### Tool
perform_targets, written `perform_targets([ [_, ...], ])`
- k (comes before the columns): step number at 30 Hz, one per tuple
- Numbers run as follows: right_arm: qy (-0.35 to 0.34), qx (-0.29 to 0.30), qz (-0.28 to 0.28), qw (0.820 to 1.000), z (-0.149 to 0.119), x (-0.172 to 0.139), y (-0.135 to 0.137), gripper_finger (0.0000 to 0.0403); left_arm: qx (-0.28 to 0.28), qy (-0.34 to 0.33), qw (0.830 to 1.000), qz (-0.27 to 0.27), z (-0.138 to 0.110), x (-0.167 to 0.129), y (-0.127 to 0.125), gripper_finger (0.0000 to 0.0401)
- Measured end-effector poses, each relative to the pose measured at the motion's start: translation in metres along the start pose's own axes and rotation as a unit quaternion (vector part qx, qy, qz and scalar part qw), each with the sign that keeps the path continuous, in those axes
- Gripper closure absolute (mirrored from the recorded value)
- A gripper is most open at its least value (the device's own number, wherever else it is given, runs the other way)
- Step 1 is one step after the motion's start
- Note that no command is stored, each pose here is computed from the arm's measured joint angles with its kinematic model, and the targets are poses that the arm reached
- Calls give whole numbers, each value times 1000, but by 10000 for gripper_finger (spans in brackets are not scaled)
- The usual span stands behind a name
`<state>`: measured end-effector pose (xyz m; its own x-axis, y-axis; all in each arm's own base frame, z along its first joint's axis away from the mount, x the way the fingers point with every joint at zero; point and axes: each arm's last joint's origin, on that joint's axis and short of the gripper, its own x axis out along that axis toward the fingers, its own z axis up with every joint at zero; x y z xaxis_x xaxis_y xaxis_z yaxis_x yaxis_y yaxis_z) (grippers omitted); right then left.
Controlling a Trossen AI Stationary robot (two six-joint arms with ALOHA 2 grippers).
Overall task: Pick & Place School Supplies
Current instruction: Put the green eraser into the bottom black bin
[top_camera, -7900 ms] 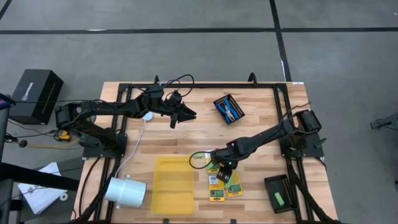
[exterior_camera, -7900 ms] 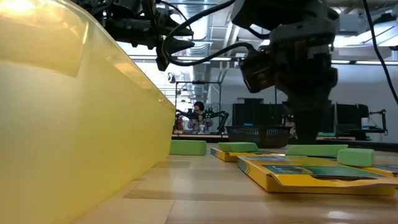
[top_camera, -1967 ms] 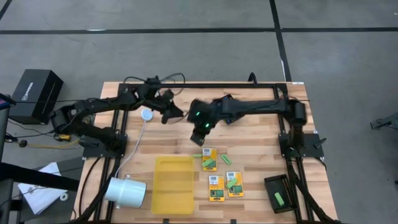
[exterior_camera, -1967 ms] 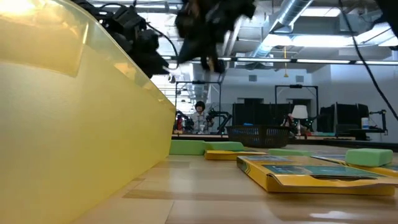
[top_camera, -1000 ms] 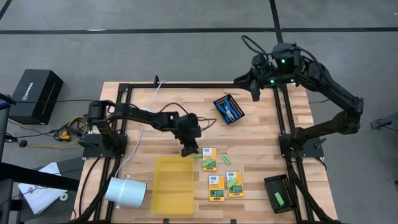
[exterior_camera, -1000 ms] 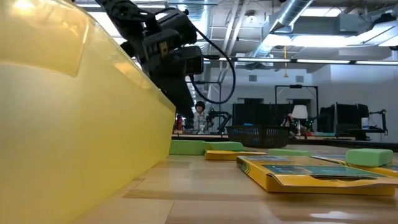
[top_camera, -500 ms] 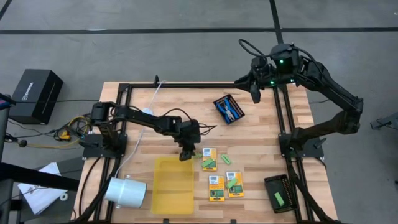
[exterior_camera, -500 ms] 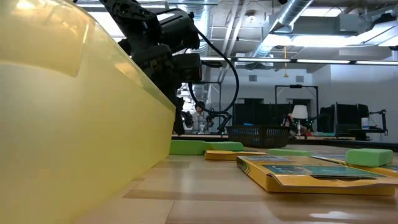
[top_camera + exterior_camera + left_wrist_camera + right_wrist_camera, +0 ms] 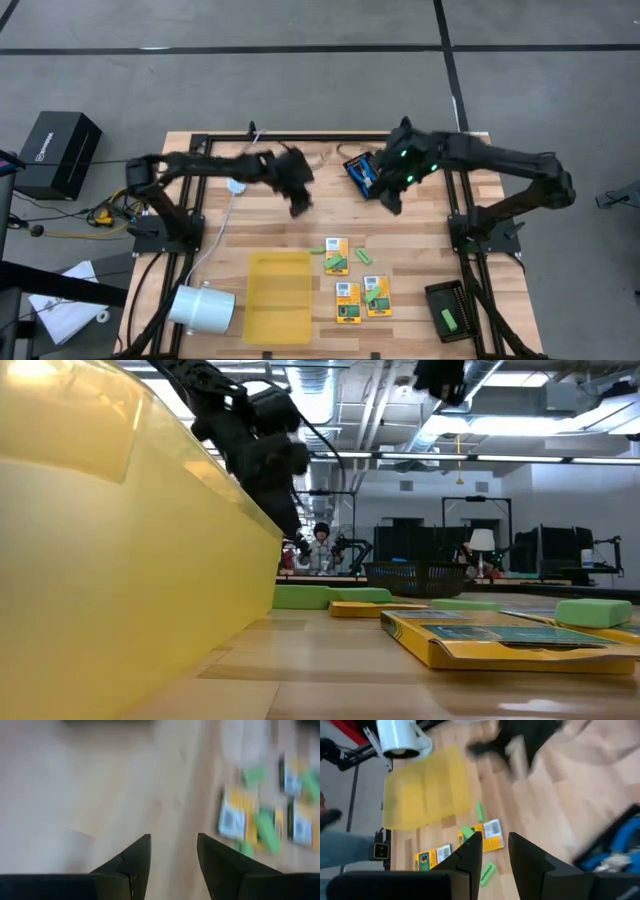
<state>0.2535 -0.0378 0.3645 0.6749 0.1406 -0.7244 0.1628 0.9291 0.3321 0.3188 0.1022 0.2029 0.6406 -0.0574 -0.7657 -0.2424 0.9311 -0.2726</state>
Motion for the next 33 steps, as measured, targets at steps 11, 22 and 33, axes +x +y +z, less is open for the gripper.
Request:
perform_targets([
  [11, 36, -2, 54, 998, -20, 118, 3, 316, -24, -224, 973, 42, 16, -153, 41, 247],
  [22, 72, 18, 126, 989, -26, 210, -11, 316, -25, -288, 956, 54, -2, -211, 23, 247],
  [33, 83, -2, 157, 984, -8, 238, -6, 306, -31, -268, 962, 51, -5, -208, 22, 247],
])
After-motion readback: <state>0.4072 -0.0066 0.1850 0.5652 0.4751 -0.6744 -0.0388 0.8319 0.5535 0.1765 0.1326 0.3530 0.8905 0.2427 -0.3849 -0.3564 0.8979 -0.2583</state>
